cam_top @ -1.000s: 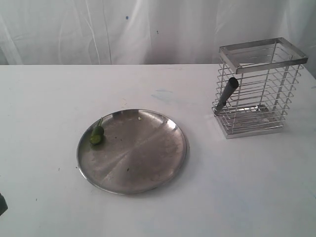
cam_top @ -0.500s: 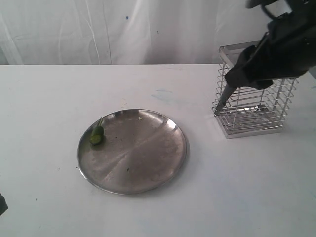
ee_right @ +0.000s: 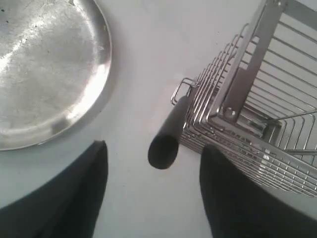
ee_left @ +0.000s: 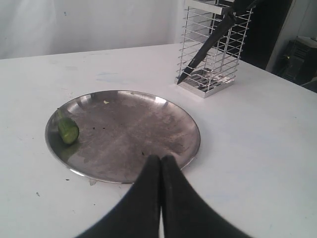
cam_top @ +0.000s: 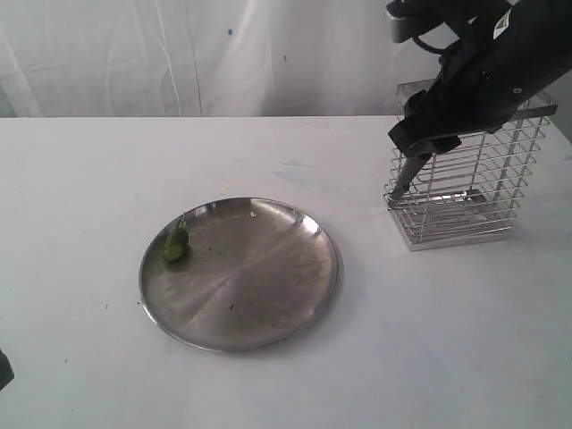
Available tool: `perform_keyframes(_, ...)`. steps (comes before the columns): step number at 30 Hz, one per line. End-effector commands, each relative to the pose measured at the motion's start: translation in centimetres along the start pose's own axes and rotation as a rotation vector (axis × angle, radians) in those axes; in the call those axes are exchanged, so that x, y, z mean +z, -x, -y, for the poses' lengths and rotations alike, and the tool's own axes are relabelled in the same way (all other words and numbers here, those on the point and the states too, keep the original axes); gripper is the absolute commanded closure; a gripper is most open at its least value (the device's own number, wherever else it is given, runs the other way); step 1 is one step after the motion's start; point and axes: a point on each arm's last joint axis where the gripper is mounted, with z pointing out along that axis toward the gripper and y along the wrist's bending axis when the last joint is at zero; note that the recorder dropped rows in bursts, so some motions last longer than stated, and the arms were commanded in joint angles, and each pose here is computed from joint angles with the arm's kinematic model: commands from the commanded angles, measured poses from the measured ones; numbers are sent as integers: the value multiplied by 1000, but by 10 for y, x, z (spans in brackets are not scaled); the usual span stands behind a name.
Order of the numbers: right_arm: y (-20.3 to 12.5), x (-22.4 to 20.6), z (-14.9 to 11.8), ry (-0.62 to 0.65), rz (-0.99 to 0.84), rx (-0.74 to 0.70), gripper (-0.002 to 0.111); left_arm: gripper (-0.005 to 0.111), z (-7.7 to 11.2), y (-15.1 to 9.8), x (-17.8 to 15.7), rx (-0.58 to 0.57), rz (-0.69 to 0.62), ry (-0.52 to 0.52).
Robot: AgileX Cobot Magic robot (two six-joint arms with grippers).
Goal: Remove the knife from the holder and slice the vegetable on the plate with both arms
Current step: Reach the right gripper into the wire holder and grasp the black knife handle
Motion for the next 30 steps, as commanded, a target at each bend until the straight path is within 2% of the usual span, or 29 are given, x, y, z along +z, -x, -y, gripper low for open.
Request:
perform_keyframes(1, 1, 5, 1, -7, -6, 21, 55, 107, 0, -1, 0, -4, 1, -7)
perform_keyframes(19, 0, 64, 6, -9, -81, 22, 56, 107, 0, -1, 0, -4, 1, -7)
perform_keyframes(20, 0, 64, 7, -17, -78, 17, 58, 107, 0, -1, 0, -4, 1, -7)
perform_keyframes(24, -2, 64, 12, -75, -101, 62, 76, 107, 0, -1, 0, -4, 1, -7)
perform_keyframes(30, -3, 59, 12, -80, -114, 66, 92, 107, 0, -1, 0, -4, 1, -7)
